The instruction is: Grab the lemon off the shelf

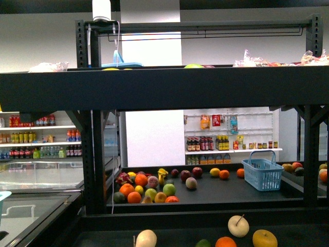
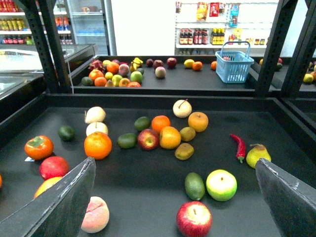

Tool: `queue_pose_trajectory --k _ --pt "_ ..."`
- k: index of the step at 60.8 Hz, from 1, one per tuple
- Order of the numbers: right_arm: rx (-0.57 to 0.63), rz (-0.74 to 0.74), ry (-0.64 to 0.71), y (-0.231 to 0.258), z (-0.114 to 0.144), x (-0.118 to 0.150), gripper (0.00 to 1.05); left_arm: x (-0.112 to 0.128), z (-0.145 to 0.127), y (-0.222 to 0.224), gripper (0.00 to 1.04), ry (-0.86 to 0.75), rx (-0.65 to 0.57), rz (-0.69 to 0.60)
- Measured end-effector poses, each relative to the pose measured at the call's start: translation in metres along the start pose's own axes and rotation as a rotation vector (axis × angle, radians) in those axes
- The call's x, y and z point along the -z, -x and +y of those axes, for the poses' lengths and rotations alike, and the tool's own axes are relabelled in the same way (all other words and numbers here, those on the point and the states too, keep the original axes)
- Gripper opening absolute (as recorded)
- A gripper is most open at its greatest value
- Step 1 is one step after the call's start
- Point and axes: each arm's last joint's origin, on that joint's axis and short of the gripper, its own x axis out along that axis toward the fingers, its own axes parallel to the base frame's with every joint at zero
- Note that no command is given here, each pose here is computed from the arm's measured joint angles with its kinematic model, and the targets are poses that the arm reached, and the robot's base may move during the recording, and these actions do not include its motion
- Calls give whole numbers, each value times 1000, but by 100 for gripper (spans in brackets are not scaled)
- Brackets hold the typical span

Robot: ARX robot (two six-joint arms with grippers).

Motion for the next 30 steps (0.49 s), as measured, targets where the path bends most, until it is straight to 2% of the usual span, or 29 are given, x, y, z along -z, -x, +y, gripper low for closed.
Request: queue_pose_trajectory --k 3,8,17,20,23,30 --pt "0 0 0 0 0 0 97 13 -3 26 97 -179 -55 7" --pt "0 0 0 0 0 0 97 34 -12 60 97 -361 -56 8" --pt "0 0 0 0 0 0 97 63 -29 111 97 -514 37 -54" --pt "0 0 0 0 0 0 97 74 -30 124 89 -628 196 -89" --pt "0 0 0 0 0 0 97 87 -28 134 80 -749 293 -155" --pt "0 0 0 0 0 0 97 129 -7 153 57 -921 339 -190"
